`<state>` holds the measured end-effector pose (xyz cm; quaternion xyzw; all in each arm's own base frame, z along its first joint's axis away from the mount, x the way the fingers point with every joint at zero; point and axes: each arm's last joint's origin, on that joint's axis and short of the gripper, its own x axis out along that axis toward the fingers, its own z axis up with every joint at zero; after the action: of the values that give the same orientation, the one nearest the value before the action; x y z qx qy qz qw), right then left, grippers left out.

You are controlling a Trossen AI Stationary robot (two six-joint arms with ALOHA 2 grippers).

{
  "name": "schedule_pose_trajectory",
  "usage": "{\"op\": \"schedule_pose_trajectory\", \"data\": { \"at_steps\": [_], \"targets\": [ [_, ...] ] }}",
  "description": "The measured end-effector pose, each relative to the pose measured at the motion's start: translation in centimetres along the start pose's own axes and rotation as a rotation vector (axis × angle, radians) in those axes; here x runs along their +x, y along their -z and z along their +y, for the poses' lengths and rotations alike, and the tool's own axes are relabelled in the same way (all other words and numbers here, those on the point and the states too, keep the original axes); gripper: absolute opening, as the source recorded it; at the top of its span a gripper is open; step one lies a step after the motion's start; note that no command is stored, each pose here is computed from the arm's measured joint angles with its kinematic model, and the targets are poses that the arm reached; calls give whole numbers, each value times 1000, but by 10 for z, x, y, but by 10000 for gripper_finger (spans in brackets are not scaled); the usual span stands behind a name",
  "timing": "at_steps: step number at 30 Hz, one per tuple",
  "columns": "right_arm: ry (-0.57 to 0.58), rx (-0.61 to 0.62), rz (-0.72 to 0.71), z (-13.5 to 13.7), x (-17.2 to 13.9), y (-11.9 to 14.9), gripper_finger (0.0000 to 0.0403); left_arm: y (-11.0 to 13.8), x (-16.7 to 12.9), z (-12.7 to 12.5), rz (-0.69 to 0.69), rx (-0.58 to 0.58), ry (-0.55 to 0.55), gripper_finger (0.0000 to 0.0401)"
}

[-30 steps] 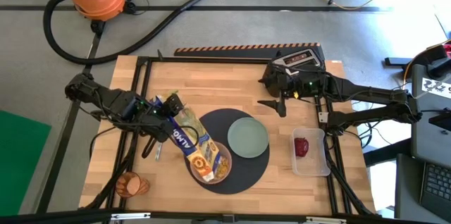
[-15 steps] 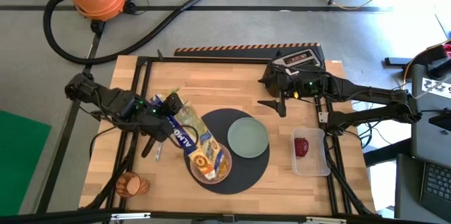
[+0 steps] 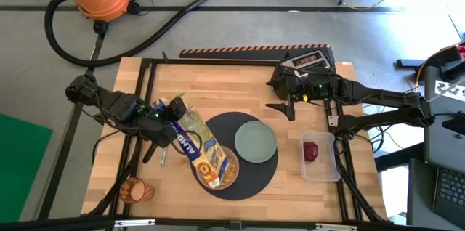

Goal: Arrange a breakfast setting
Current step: Pour the cereal from the yellow cereal box into the pink bowl

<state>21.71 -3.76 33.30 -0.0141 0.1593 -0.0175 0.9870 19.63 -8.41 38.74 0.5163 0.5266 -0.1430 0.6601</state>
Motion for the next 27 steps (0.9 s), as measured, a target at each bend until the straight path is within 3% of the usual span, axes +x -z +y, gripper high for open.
{"op": "schedule_pose_trajectory", "data": {
  "at_steps": [8, 18, 27],
  "targets": [
    [0, 0, -1, 0, 0, 0, 380, 4, -2, 1, 23, -4, -48, 256],
    [0, 0, 0, 0, 0, 0, 380, 4, -3, 1, -2, -16, -23, 256],
    [-8, 8, -1, 0, 0, 0, 380, 11, -4, 2, -36, -127, 21, 256]
  ]
}}
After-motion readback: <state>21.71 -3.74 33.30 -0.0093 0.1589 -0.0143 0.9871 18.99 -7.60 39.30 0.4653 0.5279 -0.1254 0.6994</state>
